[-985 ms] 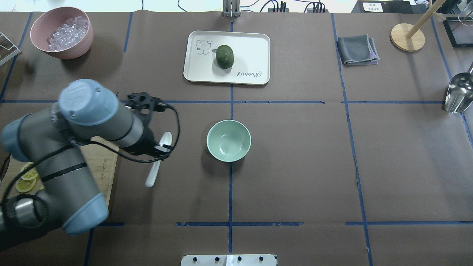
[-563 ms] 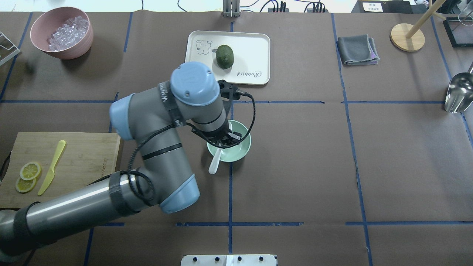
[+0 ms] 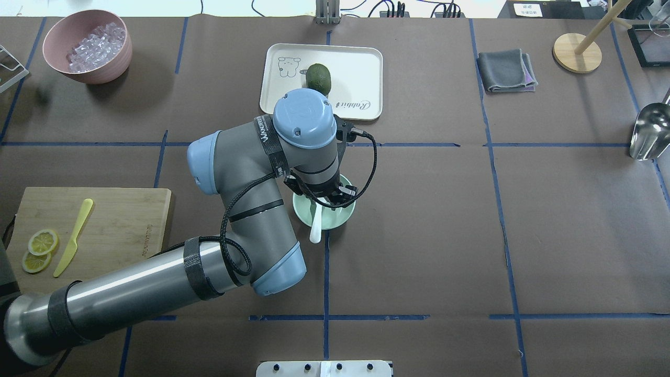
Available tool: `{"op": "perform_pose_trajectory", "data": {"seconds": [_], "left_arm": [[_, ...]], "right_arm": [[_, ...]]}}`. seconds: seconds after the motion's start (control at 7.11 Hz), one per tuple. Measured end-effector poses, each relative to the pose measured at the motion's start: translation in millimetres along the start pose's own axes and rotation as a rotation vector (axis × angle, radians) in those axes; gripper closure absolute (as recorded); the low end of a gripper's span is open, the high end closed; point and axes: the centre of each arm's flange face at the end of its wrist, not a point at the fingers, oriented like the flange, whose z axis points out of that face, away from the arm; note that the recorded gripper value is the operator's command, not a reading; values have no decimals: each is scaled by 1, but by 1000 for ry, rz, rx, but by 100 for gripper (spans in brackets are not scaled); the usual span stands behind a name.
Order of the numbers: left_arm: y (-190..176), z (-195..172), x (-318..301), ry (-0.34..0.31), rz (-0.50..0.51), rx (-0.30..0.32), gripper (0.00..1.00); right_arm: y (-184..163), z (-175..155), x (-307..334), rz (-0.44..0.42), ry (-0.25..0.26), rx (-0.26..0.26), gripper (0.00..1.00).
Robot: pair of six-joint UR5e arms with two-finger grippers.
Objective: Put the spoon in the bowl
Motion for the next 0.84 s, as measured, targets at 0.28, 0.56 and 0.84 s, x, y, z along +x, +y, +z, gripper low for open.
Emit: {"op": "perform_pose_trajectory", "data": {"seconds": [0.28, 0.56, 0.84], "left_arm": [[-1, -1, -5, -2, -5, -1, 1], [3, -5, -44, 1, -17, -10, 1], [11, -22, -145, -9, 32, -17, 1]], "right_arm": [[0, 0, 0, 1, 0, -1, 0], [1, 3, 3, 9, 1, -8, 0], [3, 7, 6, 17, 0, -16, 0]]}}
